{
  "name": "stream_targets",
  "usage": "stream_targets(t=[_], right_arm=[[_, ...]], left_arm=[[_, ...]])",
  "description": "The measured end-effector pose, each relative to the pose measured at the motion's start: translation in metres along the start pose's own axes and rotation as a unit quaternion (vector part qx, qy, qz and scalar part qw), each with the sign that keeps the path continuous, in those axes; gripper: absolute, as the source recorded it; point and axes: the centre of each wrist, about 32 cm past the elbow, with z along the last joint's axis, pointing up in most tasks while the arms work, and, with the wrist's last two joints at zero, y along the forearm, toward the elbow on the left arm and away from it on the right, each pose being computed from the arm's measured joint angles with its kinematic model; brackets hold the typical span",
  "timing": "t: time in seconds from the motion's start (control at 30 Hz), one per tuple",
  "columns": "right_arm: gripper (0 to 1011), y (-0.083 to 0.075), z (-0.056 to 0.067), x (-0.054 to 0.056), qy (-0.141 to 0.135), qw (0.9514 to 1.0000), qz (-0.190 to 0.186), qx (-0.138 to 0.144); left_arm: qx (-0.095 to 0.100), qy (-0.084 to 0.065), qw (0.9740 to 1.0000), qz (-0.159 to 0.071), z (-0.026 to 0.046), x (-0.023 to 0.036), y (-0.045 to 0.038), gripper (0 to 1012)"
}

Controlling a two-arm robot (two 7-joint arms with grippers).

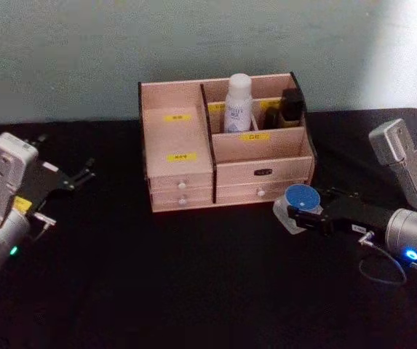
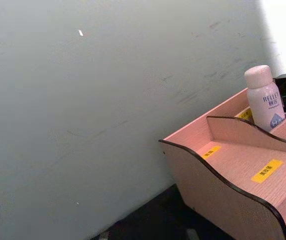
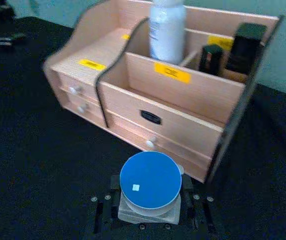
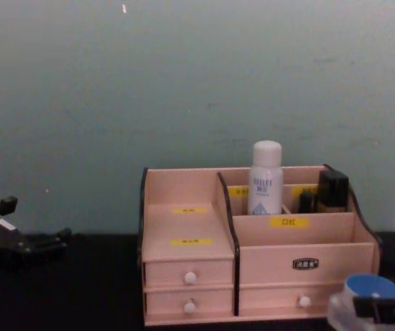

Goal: Pick up the facial cleanser and watermelon frost from the table and place them into the tiered storage box.

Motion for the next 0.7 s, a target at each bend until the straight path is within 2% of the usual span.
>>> stream_targets(t=[0.43,0.6,0.7], right_arm=[[720,0.009,0.025,-0.008,-0.026,0.9978,0.053,0.032],[721,0.021,0.042,-0.009,-0.042,0.9956,0.068,0.049],[721,0.027,0.048,-0.01,-0.048,0.9947,0.073,0.054]], left_arm=[[0.0,0.0,1.0,0.0,0.0,0.0,0.0,1001],[0.0,0.0,1.0,0.0,0.0,0.0,0.0,1001],[0.0,0.0,1.0,0.0,0.0,0.0,0.0,1001]])
